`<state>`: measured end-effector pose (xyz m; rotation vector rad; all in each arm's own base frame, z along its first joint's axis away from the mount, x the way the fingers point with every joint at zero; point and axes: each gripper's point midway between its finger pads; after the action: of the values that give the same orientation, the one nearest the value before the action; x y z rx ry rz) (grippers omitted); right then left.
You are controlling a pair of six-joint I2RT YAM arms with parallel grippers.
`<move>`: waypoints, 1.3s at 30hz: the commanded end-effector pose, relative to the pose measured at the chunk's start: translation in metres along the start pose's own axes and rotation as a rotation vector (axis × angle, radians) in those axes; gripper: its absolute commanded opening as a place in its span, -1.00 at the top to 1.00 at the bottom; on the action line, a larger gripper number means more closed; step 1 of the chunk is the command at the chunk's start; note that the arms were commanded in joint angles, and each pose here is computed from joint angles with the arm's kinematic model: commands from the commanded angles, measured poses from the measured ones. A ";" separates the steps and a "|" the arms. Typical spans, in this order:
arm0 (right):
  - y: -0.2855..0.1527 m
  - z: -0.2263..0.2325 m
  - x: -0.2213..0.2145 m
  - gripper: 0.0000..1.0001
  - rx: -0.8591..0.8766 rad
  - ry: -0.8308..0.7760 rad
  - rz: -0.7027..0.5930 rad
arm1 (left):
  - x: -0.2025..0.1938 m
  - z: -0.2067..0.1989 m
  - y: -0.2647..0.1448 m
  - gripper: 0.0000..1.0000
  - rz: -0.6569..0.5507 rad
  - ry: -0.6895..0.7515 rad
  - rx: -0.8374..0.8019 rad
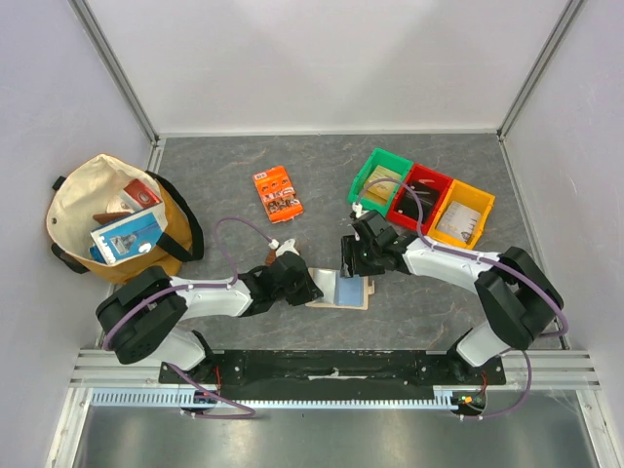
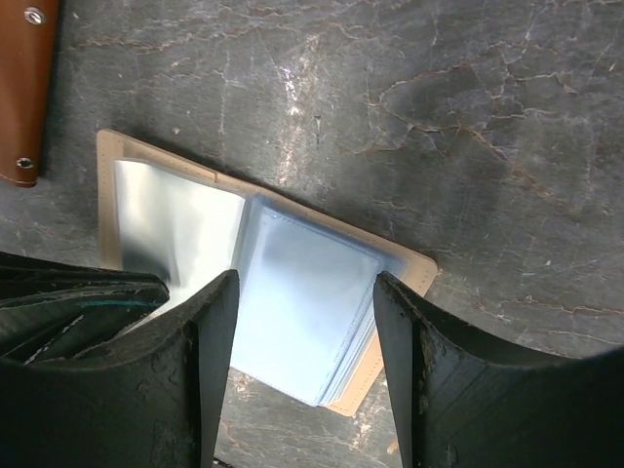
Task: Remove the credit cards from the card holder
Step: Remove the credit card from the card holder.
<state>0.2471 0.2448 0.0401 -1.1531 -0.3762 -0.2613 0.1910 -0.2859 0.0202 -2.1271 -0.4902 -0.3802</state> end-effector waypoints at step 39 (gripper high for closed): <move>0.003 0.110 -0.016 -0.19 0.413 0.009 0.112 | 0.007 0.016 -0.025 0.73 -0.085 -0.071 0.018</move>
<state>0.2089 0.3262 0.0546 -0.8272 -0.3119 -0.0878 0.1834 -0.2735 0.0227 -2.1377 -0.5266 -0.3668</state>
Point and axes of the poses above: each gripper's point midway between its finger pads, its own y axis out along the fingers, its own z axis along the line the jaws close on, x = y × z, and after that the axes turned 6 degrees about y, right-handed
